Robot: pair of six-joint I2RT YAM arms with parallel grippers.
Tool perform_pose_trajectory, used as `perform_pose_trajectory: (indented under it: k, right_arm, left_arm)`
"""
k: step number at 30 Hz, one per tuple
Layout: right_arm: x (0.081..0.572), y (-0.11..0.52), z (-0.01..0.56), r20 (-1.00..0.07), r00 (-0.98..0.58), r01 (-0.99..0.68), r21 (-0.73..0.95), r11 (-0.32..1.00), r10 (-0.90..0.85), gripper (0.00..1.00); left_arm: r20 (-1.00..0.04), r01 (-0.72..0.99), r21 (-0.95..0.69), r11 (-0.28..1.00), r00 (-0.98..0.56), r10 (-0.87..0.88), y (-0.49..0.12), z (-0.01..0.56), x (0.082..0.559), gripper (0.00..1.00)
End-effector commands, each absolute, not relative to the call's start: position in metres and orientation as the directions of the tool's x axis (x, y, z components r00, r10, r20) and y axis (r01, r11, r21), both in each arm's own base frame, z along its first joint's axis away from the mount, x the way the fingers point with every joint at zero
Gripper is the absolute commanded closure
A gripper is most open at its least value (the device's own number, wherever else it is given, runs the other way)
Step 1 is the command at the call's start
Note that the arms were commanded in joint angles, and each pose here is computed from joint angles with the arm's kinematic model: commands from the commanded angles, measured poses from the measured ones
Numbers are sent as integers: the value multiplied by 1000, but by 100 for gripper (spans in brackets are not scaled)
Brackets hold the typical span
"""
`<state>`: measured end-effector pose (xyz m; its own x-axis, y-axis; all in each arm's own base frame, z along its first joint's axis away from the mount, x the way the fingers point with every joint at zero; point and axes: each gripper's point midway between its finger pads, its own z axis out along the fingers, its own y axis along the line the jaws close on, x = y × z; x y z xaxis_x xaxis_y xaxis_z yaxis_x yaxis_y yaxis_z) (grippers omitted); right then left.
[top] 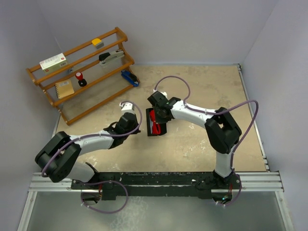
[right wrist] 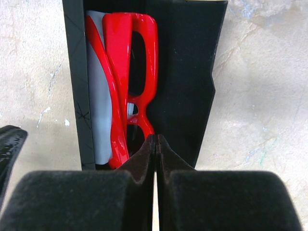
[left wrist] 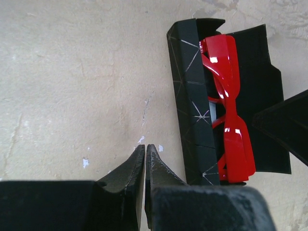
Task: Organize the sunglasses
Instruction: Adjust the sunglasses in the sunglasses case.
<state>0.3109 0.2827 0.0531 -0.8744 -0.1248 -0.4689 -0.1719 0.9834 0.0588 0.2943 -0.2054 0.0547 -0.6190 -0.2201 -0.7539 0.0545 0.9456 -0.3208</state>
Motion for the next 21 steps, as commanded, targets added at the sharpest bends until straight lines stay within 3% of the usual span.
perform_pose_trajectory:
  k: [1,21]
  right_arm:
    - [329,292,63,-517,-847,-178,62,982,-121,100]
    - [332,309,47,-489,-867,-173,115,978,-95,100]
  left_arm:
    - [-755,94,-391,916,-601,-261,-225,57,303,100]
    - [-742,106,-419,902,-613,-272,-242,42,313,100]
